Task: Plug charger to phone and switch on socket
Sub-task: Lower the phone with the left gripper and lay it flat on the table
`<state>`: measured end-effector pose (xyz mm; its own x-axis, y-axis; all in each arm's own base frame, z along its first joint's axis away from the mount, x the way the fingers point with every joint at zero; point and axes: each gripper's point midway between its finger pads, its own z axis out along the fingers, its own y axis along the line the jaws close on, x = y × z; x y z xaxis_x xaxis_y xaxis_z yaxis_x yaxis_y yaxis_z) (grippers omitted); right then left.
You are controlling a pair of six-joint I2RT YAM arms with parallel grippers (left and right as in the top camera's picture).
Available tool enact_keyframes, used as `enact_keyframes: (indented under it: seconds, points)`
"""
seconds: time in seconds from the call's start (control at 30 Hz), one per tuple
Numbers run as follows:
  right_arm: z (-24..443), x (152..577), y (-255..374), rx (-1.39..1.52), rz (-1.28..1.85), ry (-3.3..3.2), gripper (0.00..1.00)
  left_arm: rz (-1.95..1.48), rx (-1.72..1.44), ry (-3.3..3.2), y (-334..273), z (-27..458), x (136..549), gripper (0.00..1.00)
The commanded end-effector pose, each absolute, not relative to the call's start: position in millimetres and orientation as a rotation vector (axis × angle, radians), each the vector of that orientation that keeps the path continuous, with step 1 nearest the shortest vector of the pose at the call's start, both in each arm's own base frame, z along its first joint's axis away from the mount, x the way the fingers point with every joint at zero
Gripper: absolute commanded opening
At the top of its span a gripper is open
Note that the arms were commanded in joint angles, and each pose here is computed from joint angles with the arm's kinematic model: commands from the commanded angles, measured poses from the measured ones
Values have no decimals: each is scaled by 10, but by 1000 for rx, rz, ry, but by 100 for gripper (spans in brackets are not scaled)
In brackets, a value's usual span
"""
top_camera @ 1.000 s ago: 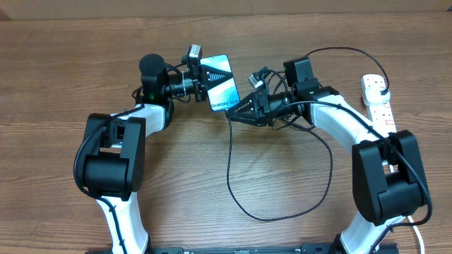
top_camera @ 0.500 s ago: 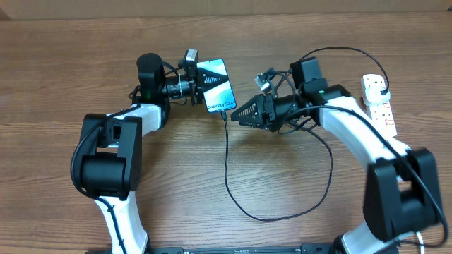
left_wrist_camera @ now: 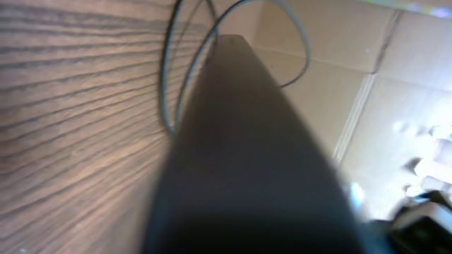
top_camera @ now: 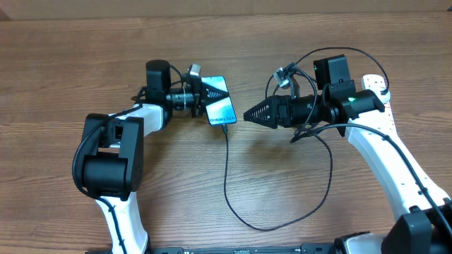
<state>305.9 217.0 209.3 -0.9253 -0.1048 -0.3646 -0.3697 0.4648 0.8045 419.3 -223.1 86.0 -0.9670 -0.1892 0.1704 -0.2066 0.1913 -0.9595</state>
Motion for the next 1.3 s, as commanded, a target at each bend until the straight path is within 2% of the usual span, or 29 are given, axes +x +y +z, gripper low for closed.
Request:
enact_keyframes:
  seconds: [0.0,0.23,0.5,0.93,1.27]
  points:
    - [2112,3089,2098,-424,1344,2442,83,1943,269,-2543,-2338,836,4182,4]
    - [2099,3080,2092,-434,1336,2444,83,1709,373,-2670,-2324,563,4162,4]
    - [2064,3081,2070,-425,1311,2463,84,1216,326,-2957,-2088,421,4202,4]
    - [2024,3080,2044,-410,1285,2487,84,1053,162,-3118,-1929,332,4276,6]
    - [2020,3074,2042,-408,1285,2491,84,1021,166,-3094,-1910,121,4253,16]
